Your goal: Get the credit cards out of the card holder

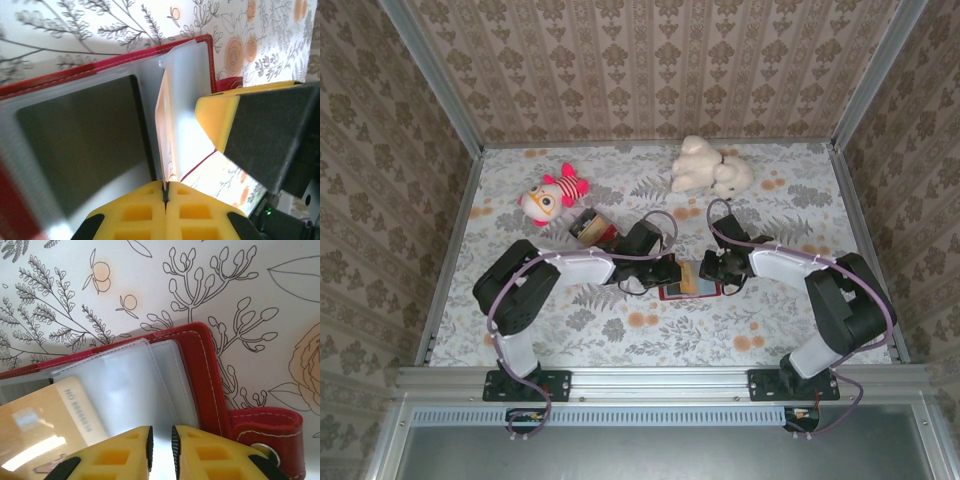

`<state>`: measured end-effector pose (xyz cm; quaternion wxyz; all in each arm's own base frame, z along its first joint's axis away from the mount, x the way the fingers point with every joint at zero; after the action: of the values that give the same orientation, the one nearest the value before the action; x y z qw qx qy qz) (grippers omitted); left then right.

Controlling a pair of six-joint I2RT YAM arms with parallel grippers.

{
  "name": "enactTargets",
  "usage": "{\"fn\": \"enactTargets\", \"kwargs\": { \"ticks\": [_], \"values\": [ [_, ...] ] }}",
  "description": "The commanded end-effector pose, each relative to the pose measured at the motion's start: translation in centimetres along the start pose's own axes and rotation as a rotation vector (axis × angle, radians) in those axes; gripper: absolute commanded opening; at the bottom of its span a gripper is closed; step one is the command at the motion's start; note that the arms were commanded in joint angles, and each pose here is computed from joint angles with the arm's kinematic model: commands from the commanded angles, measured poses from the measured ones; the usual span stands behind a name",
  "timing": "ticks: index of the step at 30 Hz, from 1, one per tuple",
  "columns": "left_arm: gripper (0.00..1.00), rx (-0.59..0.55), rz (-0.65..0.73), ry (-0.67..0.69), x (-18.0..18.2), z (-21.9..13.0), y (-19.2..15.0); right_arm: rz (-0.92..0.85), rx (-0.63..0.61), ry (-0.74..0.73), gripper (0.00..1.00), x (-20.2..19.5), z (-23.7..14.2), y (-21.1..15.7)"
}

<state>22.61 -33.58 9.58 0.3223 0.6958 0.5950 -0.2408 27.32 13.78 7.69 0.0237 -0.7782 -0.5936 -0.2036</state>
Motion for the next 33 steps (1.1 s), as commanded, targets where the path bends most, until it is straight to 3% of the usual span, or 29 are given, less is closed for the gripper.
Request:
{"fn": "enactTargets", "kwargs": {
  "ticks": [1,4,10,17,22,28,33],
  "values": [
    [0.02,-0.016,0.089,0.131,1.3,-2.7,-0.5,0.009,-0.008,0.012,0.22,-0.3,-0.8,-0.5],
    [0.0,-0.041,0.154,0.194,1.4,-4.9,-0.5,-0.02,-0.053,0.124,0.27,1.3,-2.8,0.2],
    [0.0,-0.1,0.225,0.159,-0.1,-9.0,0.1,-0.072,-0.133,0.344,0.43,4.4,-7.0,0.9],
    [0.0,-0.179,0.267,-0.02,-3.2,-13.6,0.3,-0.123,-0.178,0.598,0.68,7.1,-10.8,0.8],
    [0.0,-0.198,0.277,-0.185,-5.8,-15.4,-0.3,-0.129,-0.186,0.793,0.79,8.8,-12.5,0.6],
    [0.0,-0.192,0.274,-0.347,-8.1,-16.7,-0.6,-0.159,-0.174,0.965,0.81,11.0,-14.6,0.4],
    [0.0,-0.205,0.289,-0.372,-8.6,-18.3,-0.4,-0.171,-0.176,1.039,0.71,12.4,-15.9,1.2]
  ]
}}
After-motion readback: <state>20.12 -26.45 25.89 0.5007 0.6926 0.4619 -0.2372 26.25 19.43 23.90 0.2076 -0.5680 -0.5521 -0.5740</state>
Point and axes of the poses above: each hand's point on the last joint's axis, 136 mm out from that joint toward the fingers, its own z axis out along the fingers, its own x axis along the line the jaws close on, y = z × x, the point moved 6 cm from there along -z, back along the fingers
